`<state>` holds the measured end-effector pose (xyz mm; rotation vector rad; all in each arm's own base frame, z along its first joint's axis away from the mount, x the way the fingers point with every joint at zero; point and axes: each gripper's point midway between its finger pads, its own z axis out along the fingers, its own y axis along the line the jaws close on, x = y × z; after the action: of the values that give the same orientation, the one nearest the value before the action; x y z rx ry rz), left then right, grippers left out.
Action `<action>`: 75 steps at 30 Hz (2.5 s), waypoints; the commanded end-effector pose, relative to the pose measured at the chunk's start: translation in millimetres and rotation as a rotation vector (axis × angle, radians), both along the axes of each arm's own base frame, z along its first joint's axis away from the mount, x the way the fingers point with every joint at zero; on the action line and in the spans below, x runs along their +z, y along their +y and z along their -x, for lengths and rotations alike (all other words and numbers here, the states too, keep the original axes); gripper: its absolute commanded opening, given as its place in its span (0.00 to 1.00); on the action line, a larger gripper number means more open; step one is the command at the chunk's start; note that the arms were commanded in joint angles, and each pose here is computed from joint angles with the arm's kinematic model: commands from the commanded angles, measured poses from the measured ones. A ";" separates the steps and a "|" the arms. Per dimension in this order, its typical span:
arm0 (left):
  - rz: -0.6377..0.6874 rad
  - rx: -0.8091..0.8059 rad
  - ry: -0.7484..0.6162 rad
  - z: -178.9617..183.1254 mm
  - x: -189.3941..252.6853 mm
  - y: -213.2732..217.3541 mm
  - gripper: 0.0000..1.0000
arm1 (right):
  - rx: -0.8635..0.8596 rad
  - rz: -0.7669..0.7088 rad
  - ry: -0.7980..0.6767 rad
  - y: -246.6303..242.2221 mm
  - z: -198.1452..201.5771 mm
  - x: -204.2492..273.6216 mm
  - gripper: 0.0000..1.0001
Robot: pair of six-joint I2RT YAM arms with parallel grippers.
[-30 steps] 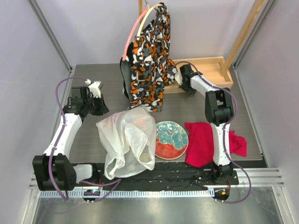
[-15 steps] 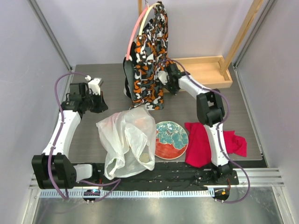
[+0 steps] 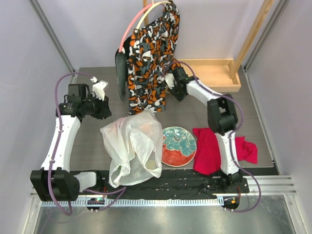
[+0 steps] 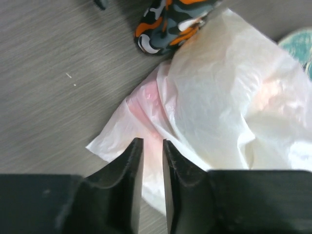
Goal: Take the fake fruits out of the plastic bag
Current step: Adjust the distractor at the center of the board, then move the distractor to the center of the board, then adjust the plastic bag at the center of the board.
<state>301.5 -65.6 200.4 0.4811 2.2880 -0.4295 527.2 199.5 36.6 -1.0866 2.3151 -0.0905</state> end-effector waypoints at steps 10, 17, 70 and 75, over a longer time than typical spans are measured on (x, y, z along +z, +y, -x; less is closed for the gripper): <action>-0.032 -0.226 0.002 64.9 20.1 -12.3 0.23 | 0.361 0.031 0.369 -100.1 298.9 55.5 0.01; -0.007 -0.461 0.061 107.0 44.7 -37.3 0.42 | 0.433 0.257 0.545 -158.9 358.5 4.7 0.01; 0.155 -0.277 -0.090 216.4 131.9 -44.0 0.80 | 0.966 -0.404 0.841 121.8 471.2 184.9 0.72; 0.049 -0.110 -0.115 204.5 126.8 -18.5 0.72 | 0.920 -0.411 0.884 151.8 477.8 167.6 0.73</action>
<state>122.0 -97.6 362.8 0.6734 1.9043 -0.5048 62.4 324.9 195.2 -2.1449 2.0264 1.2885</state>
